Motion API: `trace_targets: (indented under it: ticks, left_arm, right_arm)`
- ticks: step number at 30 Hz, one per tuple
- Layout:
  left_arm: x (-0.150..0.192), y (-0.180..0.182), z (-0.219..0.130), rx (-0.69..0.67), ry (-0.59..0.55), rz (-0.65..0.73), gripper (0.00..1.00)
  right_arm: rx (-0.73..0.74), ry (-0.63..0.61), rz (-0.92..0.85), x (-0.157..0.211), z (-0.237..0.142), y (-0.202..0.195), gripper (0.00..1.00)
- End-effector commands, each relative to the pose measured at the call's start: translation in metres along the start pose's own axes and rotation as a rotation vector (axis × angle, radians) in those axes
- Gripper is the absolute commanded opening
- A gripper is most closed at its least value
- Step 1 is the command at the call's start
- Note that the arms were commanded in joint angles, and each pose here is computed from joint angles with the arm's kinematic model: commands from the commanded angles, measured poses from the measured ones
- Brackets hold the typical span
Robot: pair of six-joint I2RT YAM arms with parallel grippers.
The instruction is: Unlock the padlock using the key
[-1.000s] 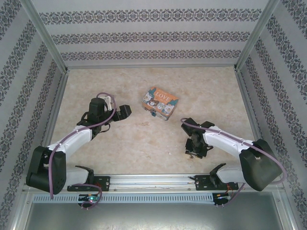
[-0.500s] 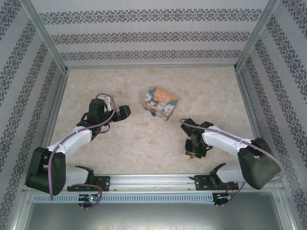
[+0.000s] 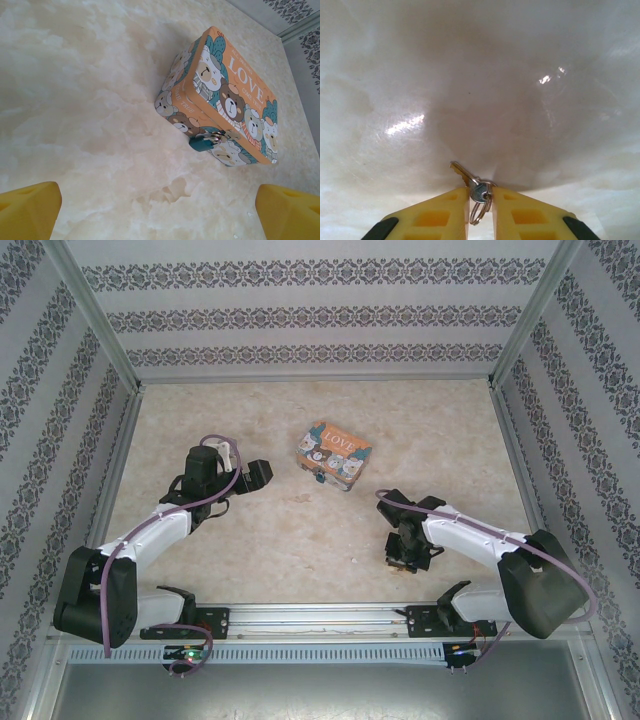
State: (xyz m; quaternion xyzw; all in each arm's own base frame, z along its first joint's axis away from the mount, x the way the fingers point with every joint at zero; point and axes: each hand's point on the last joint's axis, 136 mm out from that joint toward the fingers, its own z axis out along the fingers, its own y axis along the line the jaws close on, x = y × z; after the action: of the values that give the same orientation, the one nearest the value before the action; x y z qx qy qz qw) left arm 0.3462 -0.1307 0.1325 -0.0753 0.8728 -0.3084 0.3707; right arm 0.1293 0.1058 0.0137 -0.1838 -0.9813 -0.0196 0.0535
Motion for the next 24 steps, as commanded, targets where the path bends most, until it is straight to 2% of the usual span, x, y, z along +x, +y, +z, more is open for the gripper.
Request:
trace_targets:
  ticks: [1, 11, 15, 19, 24]
  left_arm:
    - [-0.005, 0.000, 0.000, -0.006, -0.010, 0.011, 0.99]
    - [-0.014, -0.003, -0.002, -0.012, -0.029, 0.028, 0.99]
    - [-0.021, -0.008, -0.005, -0.001, -0.048, 0.023, 0.99]
    - [-0.033, -0.016, -0.011, 0.027, -0.077, 0.003, 0.99]
    - [-0.048, -0.032, -0.020, 0.082, -0.097, -0.022, 0.99]
  right_arm:
    - [0.028, 0.025, 0.009, 0.006, 0.006, -0.004, 0.18]
    - [0.030, 0.040, 0.012, 0.008, 0.012, -0.003, 0.11]
    - [0.006, 0.023, -0.002, 0.005, 0.011, 0.002, 0.00]
    - [-0.094, -0.049, -0.020, -0.007, -0.001, 0.022, 0.00]
    - [-0.315, -0.147, -0.075, -0.026, -0.026, 0.069, 0.00]
